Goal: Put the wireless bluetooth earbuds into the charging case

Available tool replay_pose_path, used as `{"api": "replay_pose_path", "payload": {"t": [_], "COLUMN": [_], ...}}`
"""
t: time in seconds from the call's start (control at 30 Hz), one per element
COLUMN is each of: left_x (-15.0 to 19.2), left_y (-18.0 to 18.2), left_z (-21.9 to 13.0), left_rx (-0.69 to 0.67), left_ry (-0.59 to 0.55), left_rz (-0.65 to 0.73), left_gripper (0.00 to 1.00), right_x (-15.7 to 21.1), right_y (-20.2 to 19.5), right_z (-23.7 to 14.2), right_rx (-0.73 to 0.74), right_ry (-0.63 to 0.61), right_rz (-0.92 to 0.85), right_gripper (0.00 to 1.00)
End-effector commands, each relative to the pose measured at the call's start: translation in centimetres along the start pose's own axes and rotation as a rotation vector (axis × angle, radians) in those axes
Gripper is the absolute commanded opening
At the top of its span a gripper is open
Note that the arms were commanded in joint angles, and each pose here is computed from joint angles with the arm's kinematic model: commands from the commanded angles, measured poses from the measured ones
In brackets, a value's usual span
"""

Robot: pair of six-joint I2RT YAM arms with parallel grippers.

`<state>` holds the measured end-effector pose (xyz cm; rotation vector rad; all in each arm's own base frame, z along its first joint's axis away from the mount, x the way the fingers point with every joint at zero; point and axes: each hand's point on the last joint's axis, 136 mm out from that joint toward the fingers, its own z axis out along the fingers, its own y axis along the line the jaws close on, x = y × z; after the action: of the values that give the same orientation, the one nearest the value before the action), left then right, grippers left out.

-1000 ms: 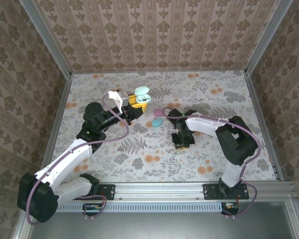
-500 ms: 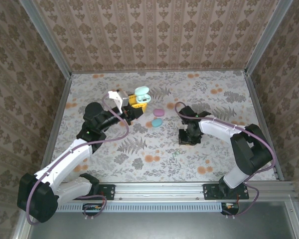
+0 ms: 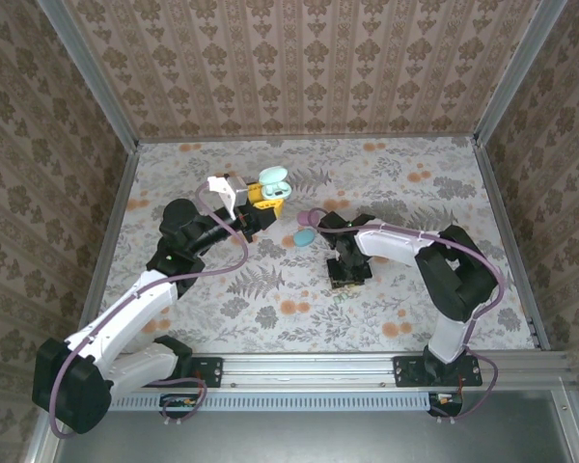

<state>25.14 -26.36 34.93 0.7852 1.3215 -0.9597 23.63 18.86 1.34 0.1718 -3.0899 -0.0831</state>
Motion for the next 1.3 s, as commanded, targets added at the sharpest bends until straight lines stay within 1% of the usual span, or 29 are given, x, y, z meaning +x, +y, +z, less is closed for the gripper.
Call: {"api": "replay_pose_path", "payload": {"t": [0.0, 0.13, 0.4, 0.67, 0.87, 0.97, 1.1, 1.2, 1.27], "left_x": [-2.1, -2.0, -2.1, -2.0, -2.1, -2.0, -1.9, -2.0, -2.1], "left_y": [-0.3, -0.4, -0.4, -0.5, -0.5, -0.5, -0.6, -0.5, -0.6], "left_z": [-0.1, -0.1, 0.1, 0.2, 0.4, 0.4, 0.5, 0.4, 0.2], "left_rx": [0.004, 0.007, 0.014, 0.016, 0.018, 0.018, 0.021, 0.014, 0.011], "left_ry": [-0.049, -0.048, -0.048, -0.046, -0.048, -0.047, -0.045, -0.047, -0.046], "left_rz": [0.029, 0.028, 0.028, 0.026, 0.025, 0.024, 0.027, 0.028, 0.031], "left_gripper": [0.25, 0.26, 0.26, 0.26, 0.26, 0.26, 0.26, 0.26, 0.26], "right_x": [1.6, 2.1, 3.9, 5.9, 7.6, 6.8, 4.4, 3.4, 3.2], "right_y": [-2.1, -3.4, -4.6, -4.8, -3.9, -3.4, -0.9, -0.4, -0.3], "right_z": [0.2, -0.2, -0.1, -0.7, -1.1, -1.8, -3.1, -3.0, -2.6], "right_rx": [0.110, 0.167, 0.178, 0.128, 0.047, 0.021, -0.078, -0.061, -0.038], "right_ry": [0.050, 0.044, 0.054, 0.051, 0.060, 0.008, -0.057, -0.050, -0.036], "right_rz": [0.001, 0.027, 0.102, 0.148, 0.149, 0.140, 0.072, 0.046, 0.024], "right_gripper": [0.30, 0.27, 0.26, 0.26, 0.27, 0.27, 0.31, 0.36, 0.38]}}
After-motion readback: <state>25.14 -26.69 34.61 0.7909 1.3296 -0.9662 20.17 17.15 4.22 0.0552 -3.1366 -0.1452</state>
